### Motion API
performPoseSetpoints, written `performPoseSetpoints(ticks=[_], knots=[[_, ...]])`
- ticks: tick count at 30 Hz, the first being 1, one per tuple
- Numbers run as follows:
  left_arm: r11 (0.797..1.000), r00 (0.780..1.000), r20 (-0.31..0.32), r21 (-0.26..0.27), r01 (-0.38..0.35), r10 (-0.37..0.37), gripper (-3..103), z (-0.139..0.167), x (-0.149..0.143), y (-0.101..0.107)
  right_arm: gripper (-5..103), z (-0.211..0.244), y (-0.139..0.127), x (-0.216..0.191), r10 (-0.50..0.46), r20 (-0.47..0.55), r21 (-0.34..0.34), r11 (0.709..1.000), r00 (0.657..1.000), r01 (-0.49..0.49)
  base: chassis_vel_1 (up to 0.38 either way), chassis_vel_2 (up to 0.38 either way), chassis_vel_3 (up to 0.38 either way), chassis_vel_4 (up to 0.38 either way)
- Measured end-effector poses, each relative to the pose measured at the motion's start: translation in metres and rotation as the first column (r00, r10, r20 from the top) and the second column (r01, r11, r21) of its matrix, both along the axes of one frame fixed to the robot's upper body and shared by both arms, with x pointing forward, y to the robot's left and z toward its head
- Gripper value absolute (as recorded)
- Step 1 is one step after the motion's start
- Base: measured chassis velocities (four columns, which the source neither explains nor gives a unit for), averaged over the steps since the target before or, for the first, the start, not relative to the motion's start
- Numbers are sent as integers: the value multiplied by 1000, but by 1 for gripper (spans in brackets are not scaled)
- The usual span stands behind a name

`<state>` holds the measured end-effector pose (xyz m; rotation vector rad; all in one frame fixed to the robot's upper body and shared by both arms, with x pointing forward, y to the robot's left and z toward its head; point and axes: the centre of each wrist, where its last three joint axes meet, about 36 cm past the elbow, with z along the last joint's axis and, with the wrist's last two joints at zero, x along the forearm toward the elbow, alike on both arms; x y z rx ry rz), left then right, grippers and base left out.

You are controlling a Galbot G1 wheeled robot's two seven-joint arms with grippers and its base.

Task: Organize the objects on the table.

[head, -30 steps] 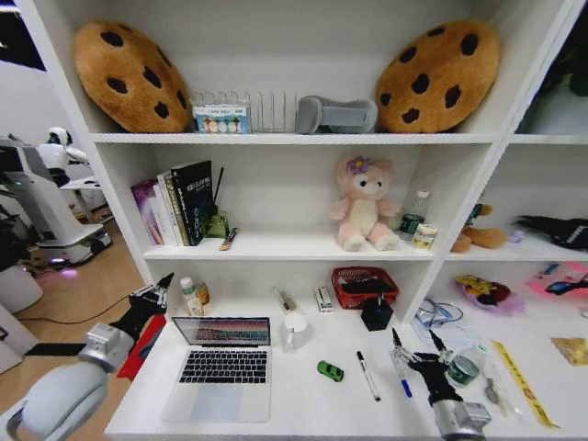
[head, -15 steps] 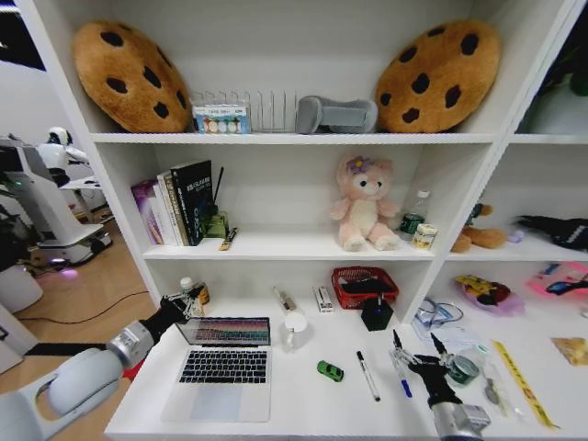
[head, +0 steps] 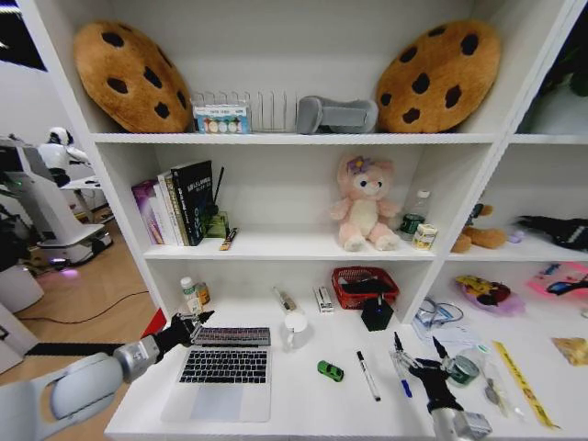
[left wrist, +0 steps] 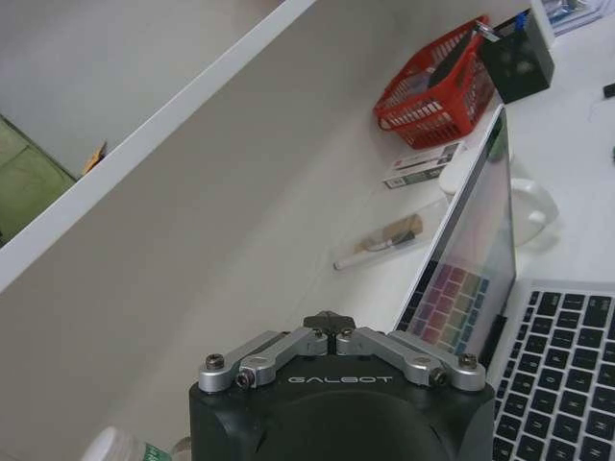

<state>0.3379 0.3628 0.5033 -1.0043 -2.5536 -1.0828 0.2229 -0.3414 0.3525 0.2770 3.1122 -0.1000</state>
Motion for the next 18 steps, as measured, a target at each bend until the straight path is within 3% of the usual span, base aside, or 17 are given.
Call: performPoseSetpoints(ticks=[3,8,10,14,16,18], knots=[[999,998,-22,-9,52,-52,0,3,-10,-14,100,-1,1,-1,-8,1,3,1000,1000,8,0,0,0,0],[996,995,-57,-35,77,-79,0,-1,-31,-29,100,-3,5,-2,-12,0,9,1000,1000,12,0,0,0,0],[996,991,-100,-40,82,-85,0,-14,-52,-34,100,-3,5,-1,-15,4,10,1000,1000,15,0,0,0,0],[997,982,-170,-34,75,-80,0,-46,-82,-30,100,1,-1,0,-32,14,5,999,999,31,0,0,0,0],[997,982,-175,-29,70,-74,0,-56,-89,-27,100,3,-3,1,-37,18,2,999,999,36,0,0,0,0],[999,977,-211,-30,28,-34,0,-77,-106,-20,100,4,-4,1,-39,16,-2,999,999,39,0,0,0,0]])
